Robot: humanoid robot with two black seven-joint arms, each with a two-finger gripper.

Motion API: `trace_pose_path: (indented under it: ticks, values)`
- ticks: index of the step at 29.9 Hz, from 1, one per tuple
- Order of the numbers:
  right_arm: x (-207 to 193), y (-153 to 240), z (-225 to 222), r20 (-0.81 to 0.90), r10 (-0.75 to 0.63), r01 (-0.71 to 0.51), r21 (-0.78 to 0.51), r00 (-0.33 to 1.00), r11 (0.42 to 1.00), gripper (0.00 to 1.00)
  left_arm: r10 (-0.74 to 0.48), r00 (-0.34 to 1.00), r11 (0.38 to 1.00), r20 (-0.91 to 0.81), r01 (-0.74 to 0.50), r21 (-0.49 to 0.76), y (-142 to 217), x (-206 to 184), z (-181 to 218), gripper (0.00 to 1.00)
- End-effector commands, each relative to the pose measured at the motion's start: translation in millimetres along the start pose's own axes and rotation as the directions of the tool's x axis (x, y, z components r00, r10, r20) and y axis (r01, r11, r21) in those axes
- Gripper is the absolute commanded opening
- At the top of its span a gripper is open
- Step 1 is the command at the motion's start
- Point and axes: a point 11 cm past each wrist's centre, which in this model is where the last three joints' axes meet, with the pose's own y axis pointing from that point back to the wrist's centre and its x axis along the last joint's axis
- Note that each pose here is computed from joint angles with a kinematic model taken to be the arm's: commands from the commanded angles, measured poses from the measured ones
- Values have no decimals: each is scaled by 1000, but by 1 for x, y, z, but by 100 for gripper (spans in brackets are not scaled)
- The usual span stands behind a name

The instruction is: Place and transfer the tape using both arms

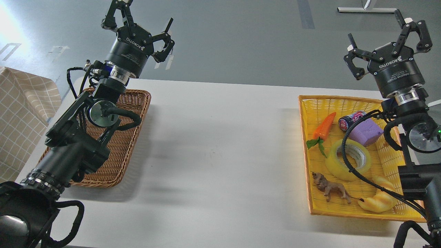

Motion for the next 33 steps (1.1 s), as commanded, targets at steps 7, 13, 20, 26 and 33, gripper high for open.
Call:
trace_pose_path:
  ticks: [7,13,20,26,33]
  values:
    - [0,0,1,3,0,0,0,1000,1000,100,-3,1000,999,4,3,-32,0,0,3,98]
    - [0,0,-1,-2,1,-1,0,1000,1000,100,-3,1000,1000,5,3,-29,1,0,2,98]
    - [1,0,1,3,2,-2,-1,1000,1000,100,0,1000,1000,7,0,-30,1,1,3,98]
    - [1,1,1,1,2,-2,-2,1000,1000,100,-1,1000,1000,7,1,-27,1,1,3,98]
    - [1,1,1,2,2,-2,-1,1000,1000,100,-2,1000,999,6,2,-32,1,0,3,98]
